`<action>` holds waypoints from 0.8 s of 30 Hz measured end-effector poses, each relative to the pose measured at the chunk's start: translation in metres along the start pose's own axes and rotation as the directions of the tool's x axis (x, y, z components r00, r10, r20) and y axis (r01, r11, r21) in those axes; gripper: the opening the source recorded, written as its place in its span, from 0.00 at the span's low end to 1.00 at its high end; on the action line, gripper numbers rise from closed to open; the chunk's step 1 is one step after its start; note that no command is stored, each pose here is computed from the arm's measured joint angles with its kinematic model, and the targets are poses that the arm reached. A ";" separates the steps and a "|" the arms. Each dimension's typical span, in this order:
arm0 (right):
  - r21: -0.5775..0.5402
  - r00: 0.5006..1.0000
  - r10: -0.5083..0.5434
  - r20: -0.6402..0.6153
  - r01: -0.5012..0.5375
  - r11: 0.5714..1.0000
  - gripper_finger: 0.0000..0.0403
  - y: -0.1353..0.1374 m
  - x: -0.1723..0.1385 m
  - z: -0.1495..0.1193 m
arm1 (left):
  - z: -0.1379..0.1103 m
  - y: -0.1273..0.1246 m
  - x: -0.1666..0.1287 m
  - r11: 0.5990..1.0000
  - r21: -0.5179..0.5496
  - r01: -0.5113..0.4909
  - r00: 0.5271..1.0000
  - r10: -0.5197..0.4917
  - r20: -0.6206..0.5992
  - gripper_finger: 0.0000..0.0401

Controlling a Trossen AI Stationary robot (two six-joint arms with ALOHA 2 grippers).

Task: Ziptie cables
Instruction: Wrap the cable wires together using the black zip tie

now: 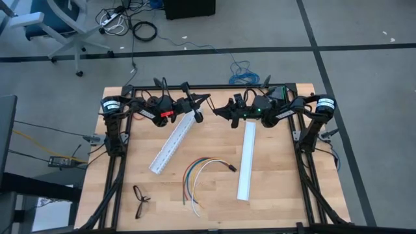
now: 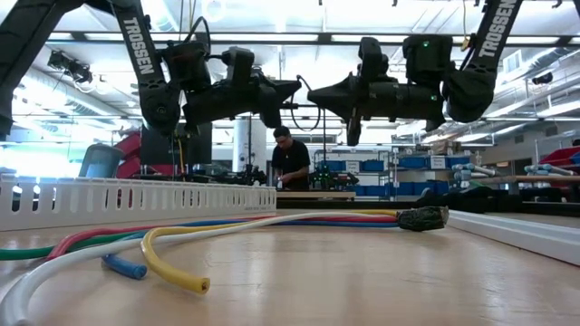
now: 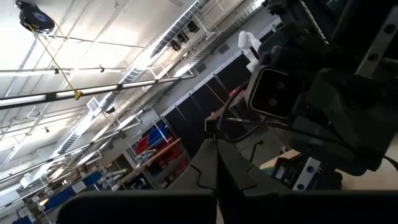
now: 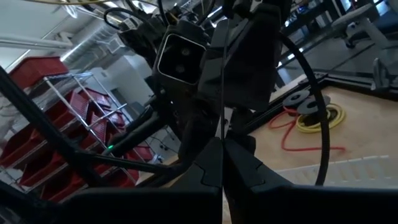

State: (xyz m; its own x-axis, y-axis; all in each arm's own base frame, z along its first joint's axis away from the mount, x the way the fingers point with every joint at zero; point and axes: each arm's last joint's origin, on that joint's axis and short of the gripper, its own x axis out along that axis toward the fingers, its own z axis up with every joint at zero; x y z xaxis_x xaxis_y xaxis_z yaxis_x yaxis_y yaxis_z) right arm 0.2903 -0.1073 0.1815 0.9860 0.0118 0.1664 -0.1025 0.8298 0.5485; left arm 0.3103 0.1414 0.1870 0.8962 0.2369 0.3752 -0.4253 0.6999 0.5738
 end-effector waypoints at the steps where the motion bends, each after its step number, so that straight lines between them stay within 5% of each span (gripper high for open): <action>1: 0.001 1.000 -0.004 0.002 0.004 1.000 0.00 0.000 0.000 0.000 | 0.000 0.000 0.000 1.000 0.000 0.000 1.000 0.000 -0.001 0.00; 24: 0.042 0.999 -0.044 0.012 0.044 0.998 0.00 -0.006 -0.002 0.002 | 0.002 -0.003 0.001 1.000 -0.005 0.007 1.000 -0.007 0.006 0.00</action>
State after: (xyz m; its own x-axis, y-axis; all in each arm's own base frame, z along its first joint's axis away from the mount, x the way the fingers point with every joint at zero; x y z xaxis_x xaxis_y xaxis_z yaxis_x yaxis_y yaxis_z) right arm 0.2886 -0.1133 0.1800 0.9878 -0.0319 0.1521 -0.0647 0.8053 0.5894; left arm 0.3118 0.1378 0.1871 0.8985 0.2278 0.3752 -0.4179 0.7051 0.5729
